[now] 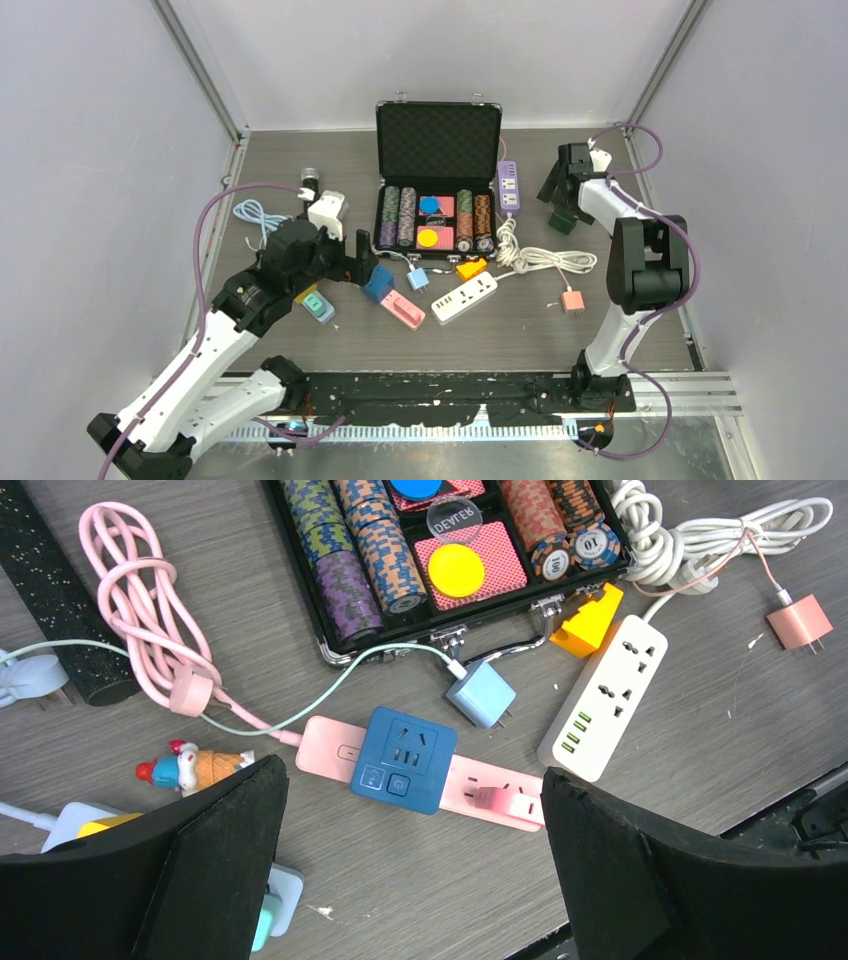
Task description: Insert the plug
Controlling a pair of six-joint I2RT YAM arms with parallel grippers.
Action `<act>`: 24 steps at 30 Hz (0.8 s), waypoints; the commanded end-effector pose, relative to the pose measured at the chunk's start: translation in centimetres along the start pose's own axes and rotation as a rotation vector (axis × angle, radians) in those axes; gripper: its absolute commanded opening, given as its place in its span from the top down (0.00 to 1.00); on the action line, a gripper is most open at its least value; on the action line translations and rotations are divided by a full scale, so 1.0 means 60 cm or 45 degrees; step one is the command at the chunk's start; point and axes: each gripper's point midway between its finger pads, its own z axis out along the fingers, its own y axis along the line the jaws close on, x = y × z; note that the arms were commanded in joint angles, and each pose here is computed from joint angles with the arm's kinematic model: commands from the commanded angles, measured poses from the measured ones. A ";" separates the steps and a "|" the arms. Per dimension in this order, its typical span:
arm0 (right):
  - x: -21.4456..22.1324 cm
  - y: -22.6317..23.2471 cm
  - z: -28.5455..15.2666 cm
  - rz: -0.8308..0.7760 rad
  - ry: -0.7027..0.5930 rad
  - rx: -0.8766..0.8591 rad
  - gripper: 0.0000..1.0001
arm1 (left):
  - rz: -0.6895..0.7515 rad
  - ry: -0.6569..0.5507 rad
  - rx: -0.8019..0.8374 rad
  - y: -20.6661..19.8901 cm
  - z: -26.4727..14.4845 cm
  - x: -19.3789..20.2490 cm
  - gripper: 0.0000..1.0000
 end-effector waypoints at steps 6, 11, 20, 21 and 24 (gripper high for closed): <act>-0.019 0.005 0.014 0.028 -0.002 -0.037 0.26 | -0.018 -0.081 -0.007 -0.004 0.009 -0.040 0.04; -0.041 0.014 -0.020 0.043 -0.068 -0.123 0.58 | -0.020 -0.073 0.015 -0.010 0.011 -0.040 0.04; -0.068 0.091 -0.166 0.033 -0.194 -0.619 0.62 | -0.036 -0.103 0.062 -0.021 0.004 -0.046 0.04; -0.071 0.103 -0.183 0.020 -0.222 -0.678 0.62 | -0.040 -0.111 0.071 -0.023 0.003 -0.049 0.04; -0.059 0.154 -0.281 -0.066 -0.335 -0.908 0.62 | -0.077 -0.178 0.120 -0.036 -0.010 -0.070 0.06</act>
